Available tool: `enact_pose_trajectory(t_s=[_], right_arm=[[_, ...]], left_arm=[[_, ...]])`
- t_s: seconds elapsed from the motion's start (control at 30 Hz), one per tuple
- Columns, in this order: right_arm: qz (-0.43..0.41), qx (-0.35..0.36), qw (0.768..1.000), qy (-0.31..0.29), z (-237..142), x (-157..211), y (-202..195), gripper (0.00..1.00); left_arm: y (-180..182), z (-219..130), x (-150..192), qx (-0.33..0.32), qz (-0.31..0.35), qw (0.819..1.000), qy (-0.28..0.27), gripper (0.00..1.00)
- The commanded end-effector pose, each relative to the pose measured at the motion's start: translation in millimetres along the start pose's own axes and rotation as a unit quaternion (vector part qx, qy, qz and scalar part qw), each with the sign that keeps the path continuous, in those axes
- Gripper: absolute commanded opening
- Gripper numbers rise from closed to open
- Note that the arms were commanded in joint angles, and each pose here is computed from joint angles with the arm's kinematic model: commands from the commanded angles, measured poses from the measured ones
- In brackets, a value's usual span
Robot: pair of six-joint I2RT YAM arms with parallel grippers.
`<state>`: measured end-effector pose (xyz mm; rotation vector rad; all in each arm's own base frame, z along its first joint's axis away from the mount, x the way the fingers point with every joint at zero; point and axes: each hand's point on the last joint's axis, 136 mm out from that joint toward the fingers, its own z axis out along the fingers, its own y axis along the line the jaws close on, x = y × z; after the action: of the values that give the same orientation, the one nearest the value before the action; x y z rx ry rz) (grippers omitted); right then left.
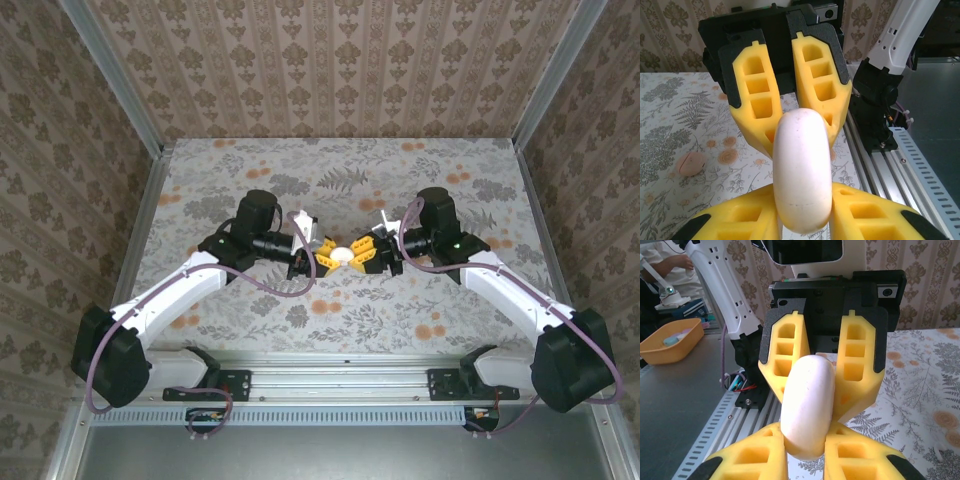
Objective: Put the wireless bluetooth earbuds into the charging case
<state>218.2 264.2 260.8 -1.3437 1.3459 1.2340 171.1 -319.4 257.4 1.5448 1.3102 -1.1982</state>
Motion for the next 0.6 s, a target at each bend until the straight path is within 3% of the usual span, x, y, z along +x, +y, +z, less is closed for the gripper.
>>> enact_pose_trajectory(t_s=[0.0, 0.3, 0.57], right_arm=[[-0.031, -0.008, 0.999, -0.012, -0.7, -13.1, -1.1, 0.18], [-0.030, -0.008, 0.999, -0.010, -0.3, -12.5, -2.8, 0.18], [-0.030, -0.008, 0.999, -0.009, -0.1, -12.7, -3.5, 0.18]], left_arm=[[-5.5, 1.2, -15.2, 0.024, 0.007, 0.999, -0.020, 0.29], [-5.7, 1.2, -18.9, 0.028, 0.006, 0.999, -0.026, 0.37], [-5.9, 0.1, -23.2, 0.029, 0.004, 0.999, -0.029, 0.30]])
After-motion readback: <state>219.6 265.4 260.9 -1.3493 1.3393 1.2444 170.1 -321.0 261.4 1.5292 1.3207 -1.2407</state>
